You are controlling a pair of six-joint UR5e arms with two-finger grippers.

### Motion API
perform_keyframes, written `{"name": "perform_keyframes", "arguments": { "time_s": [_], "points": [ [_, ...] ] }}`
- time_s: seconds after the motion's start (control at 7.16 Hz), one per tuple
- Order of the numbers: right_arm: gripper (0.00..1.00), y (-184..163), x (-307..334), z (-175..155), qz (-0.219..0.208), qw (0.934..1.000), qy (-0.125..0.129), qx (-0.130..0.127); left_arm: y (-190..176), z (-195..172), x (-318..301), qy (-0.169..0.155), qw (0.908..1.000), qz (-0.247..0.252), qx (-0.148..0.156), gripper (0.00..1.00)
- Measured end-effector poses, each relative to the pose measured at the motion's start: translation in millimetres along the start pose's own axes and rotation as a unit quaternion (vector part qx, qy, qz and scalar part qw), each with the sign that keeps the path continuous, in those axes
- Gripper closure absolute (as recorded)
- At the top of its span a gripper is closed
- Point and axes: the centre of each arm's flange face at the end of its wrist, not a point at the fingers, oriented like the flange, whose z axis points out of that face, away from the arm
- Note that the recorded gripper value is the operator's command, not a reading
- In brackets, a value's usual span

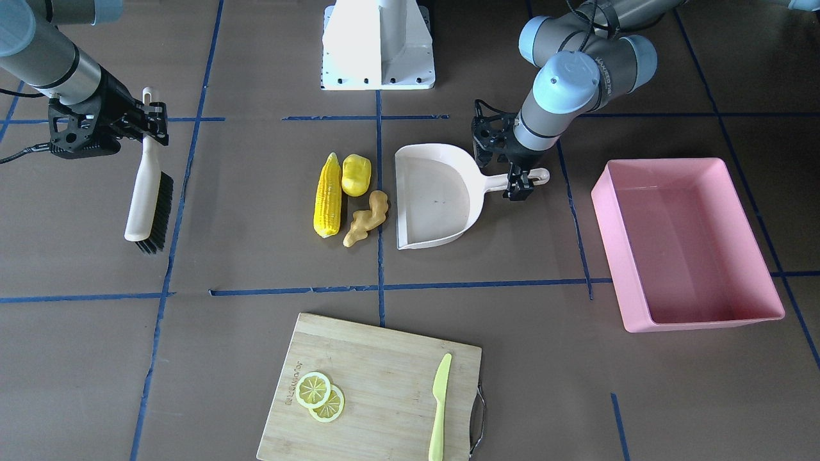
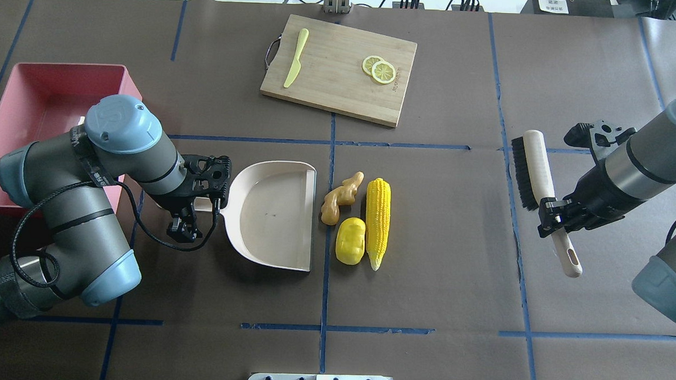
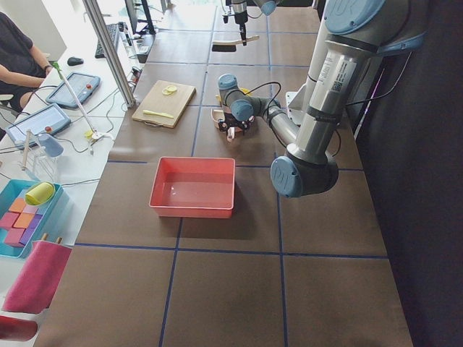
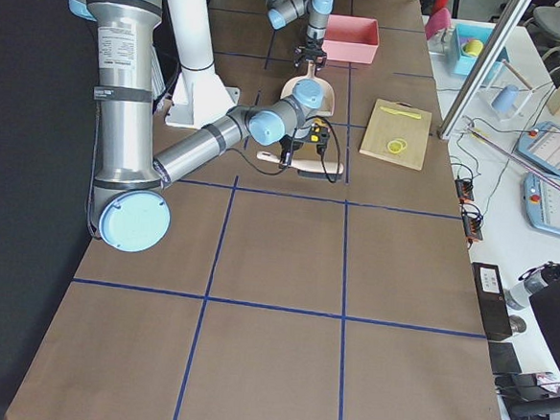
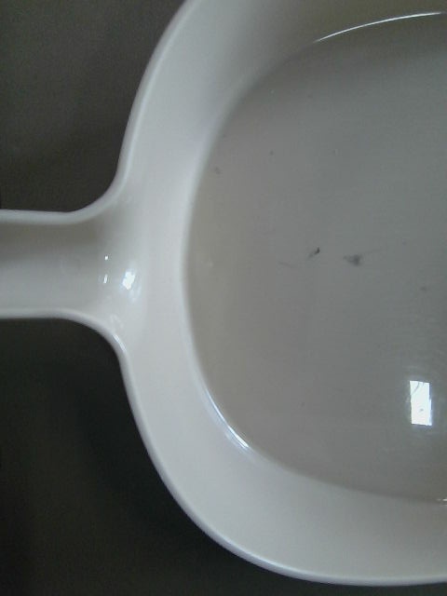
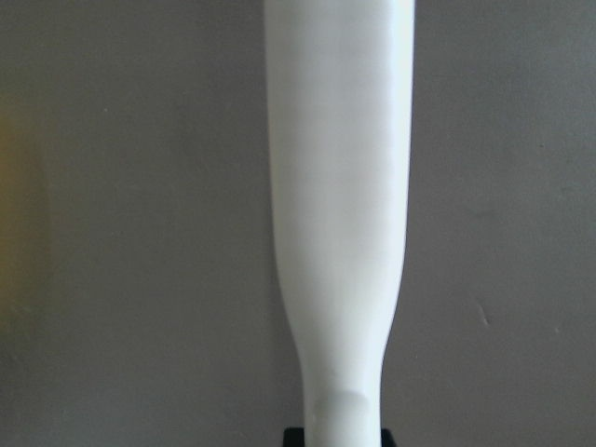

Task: Sweep and dump trash into bin
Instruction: 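Hold the dustpan still with the left gripper while the right brings the brush over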

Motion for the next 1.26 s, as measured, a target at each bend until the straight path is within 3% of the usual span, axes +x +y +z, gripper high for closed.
{"name": "perform_keyframes", "arguments": {
  "time_s": [0.14, 0.28, 0.56, 1.26],
  "points": [
    [1.0, 0, 0, 0, 0.0, 1.0, 0.0, 0.0, 2, -2, -2, -0.006, 1.0, -0.001, -0.002, 0.57],
    [1.0, 0, 0, 0, 0.0, 1.0, -0.001, -0.001, 4, -3, -6, -0.02, 0.9997, -0.002, -0.009, 0.91],
    [1.0, 1, -2, 1, -0.001, 1.0, -0.002, -0.003, 9, -3, -13, -0.047, 0.9982, -0.009, -0.037, 0.97],
    [1.0, -1, -18, 2, 0.002, 0.9999, 0.003, -0.014, 8, -14, -6, -0.046, 0.9968, -0.019, -0.062, 1.0]
  ]
}}
